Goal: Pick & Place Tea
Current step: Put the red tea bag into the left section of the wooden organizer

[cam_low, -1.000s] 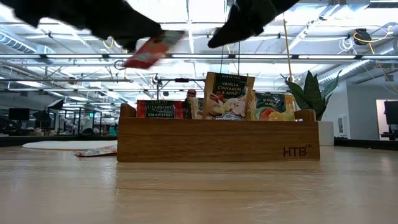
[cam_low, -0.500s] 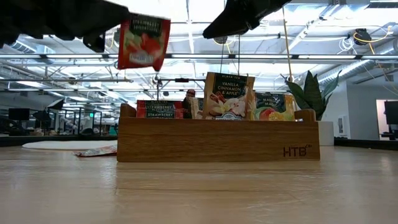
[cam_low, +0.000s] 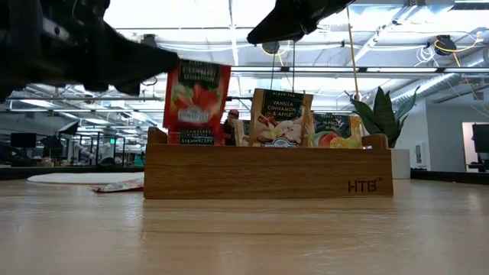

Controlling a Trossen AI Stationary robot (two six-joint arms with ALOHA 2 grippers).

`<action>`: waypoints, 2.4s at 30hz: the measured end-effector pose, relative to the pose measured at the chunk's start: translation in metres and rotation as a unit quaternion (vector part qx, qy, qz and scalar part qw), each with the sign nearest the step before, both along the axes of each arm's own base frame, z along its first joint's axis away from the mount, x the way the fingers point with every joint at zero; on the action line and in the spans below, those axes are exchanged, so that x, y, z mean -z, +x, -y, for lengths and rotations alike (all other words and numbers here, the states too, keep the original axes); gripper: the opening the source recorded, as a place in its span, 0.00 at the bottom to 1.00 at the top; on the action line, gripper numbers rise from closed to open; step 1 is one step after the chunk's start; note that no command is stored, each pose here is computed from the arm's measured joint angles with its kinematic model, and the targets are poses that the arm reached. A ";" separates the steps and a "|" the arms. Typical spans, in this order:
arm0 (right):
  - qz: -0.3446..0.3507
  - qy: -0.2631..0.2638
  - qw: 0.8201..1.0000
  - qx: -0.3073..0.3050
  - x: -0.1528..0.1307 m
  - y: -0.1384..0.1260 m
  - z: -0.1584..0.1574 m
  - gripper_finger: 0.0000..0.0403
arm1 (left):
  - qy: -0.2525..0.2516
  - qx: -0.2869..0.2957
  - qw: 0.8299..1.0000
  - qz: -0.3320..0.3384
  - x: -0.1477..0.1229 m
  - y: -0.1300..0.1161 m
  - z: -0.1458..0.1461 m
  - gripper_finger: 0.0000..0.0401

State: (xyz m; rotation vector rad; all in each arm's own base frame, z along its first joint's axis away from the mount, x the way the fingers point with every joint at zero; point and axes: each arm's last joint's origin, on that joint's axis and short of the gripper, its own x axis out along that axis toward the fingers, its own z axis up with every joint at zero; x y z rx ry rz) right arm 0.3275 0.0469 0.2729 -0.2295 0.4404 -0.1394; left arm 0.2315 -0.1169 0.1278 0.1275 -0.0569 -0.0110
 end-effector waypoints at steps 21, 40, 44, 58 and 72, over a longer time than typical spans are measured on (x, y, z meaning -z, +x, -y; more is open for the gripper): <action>-0.001 -0.001 1.000 -0.001 0.000 0.000 0.000 0.00 | 0.007 -0.019 0.998 -0.066 0.037 0.014 -0.005 0.00; -0.027 -0.006 1.000 -0.001 0.005 -0.002 0.000 0.00 | 0.040 -0.010 0.998 -0.048 0.030 0.012 -0.001 0.20; -0.033 -0.006 0.999 -0.001 0.006 -0.003 0.000 0.00 | 0.058 -0.011 0.998 -0.030 0.021 0.012 -0.001 0.19; -0.024 -0.003 1.000 -0.013 0.067 -0.025 -0.004 0.00 | 0.078 -0.021 0.966 -0.244 -0.010 -0.007 -0.012 0.12; -0.006 -0.037 0.999 -0.033 0.084 -0.036 -0.004 0.00 | -0.128 -0.179 0.894 -0.390 -0.035 -0.008 -0.060 0.18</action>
